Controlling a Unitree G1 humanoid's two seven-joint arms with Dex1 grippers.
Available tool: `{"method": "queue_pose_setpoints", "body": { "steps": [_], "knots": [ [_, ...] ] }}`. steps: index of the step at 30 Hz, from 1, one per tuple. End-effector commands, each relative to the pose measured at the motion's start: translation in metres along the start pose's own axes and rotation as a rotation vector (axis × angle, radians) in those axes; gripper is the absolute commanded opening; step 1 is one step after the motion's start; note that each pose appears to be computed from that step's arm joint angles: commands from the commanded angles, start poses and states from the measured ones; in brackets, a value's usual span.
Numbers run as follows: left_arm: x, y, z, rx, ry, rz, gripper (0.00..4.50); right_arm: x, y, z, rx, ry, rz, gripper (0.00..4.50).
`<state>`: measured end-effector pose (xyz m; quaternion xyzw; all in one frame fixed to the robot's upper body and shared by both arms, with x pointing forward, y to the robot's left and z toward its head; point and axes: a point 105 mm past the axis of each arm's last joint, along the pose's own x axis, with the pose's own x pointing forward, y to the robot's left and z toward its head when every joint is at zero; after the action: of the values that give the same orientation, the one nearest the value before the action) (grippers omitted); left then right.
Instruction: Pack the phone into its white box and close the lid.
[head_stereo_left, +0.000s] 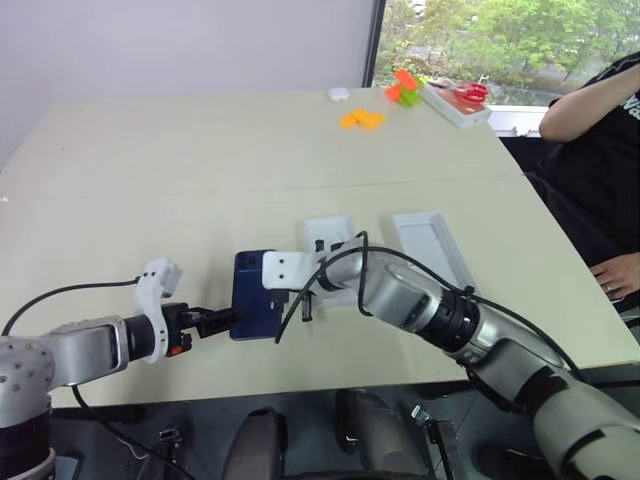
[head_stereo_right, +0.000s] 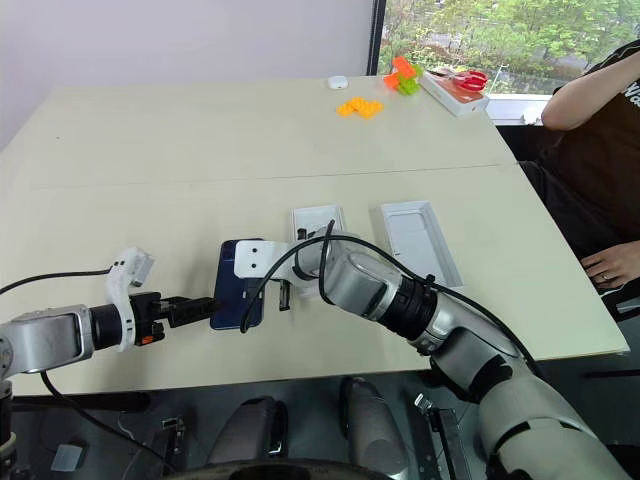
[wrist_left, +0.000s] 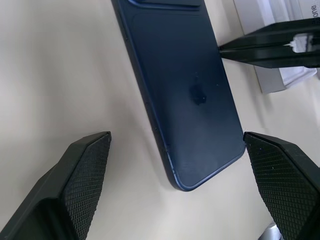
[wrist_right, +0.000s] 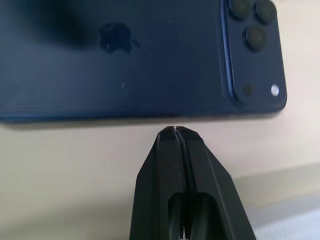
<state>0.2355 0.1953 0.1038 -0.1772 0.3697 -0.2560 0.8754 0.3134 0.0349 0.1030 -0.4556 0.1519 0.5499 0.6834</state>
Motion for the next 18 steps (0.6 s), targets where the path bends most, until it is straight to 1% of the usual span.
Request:
{"method": "queue_pose_setpoints", "body": {
  "steps": [1, 6, 13, 18],
  "knots": [
    [0.007, -0.006, -0.010, -0.029, 0.040, -0.038, 4.50, 0.004, 0.005, 0.009, -0.013, -0.035, 0.040, 0.04],
    [0.014, -0.014, -0.011, -0.056, 0.040, -0.074, 4.50, 0.006, 0.010, 0.015, 0.021, -0.074, 0.075, 0.04],
    [0.027, -0.025, -0.012, -0.110, 0.043, -0.112, 4.50, 0.007, 0.011, 0.014, 0.053, -0.083, 0.085, 0.04],
    [0.034, -0.036, -0.005, -0.185, -0.007, -0.167, 4.50, 0.007, 0.012, 0.014, 0.068, -0.089, 0.089, 0.04]
  ]
}}
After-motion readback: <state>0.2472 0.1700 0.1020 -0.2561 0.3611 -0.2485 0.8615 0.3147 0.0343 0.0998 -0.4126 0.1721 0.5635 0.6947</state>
